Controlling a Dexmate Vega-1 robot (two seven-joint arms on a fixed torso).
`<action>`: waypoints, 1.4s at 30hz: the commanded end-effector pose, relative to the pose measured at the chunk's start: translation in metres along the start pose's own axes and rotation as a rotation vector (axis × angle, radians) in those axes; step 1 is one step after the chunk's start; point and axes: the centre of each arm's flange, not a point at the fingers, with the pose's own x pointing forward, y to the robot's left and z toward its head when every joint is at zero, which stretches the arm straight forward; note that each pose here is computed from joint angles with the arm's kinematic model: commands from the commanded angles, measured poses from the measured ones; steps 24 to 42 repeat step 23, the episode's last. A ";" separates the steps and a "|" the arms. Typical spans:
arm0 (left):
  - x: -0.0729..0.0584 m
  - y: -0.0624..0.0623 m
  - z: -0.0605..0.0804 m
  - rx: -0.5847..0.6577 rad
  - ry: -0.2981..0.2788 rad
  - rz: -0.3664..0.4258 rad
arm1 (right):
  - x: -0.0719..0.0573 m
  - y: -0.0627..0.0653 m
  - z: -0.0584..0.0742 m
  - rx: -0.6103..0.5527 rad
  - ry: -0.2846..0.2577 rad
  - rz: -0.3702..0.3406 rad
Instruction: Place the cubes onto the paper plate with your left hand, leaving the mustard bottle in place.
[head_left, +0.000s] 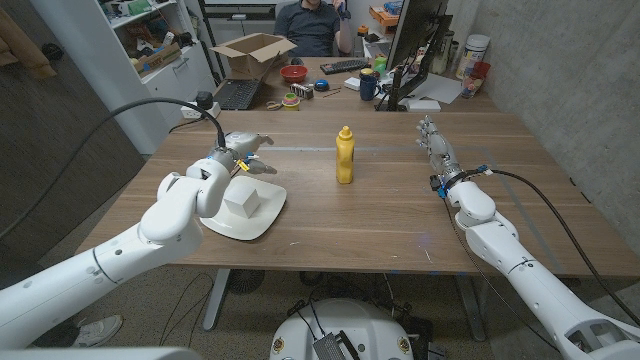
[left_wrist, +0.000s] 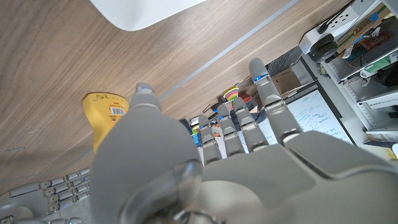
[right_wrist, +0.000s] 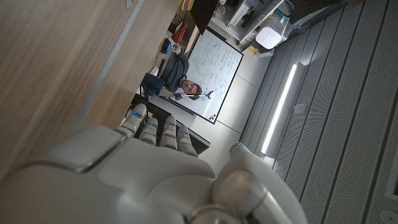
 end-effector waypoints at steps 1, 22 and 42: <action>-0.007 0.008 -0.005 -0.030 0.008 0.040 | -0.002 0.001 0.002 -0.005 -0.004 0.001; -0.014 0.020 -0.007 -0.049 0.003 0.084 | -0.006 0.000 0.004 -0.006 -0.011 -0.008; -0.015 0.020 -0.008 -0.062 0.000 0.087 | -0.006 0.000 0.003 0.000 -0.013 -0.009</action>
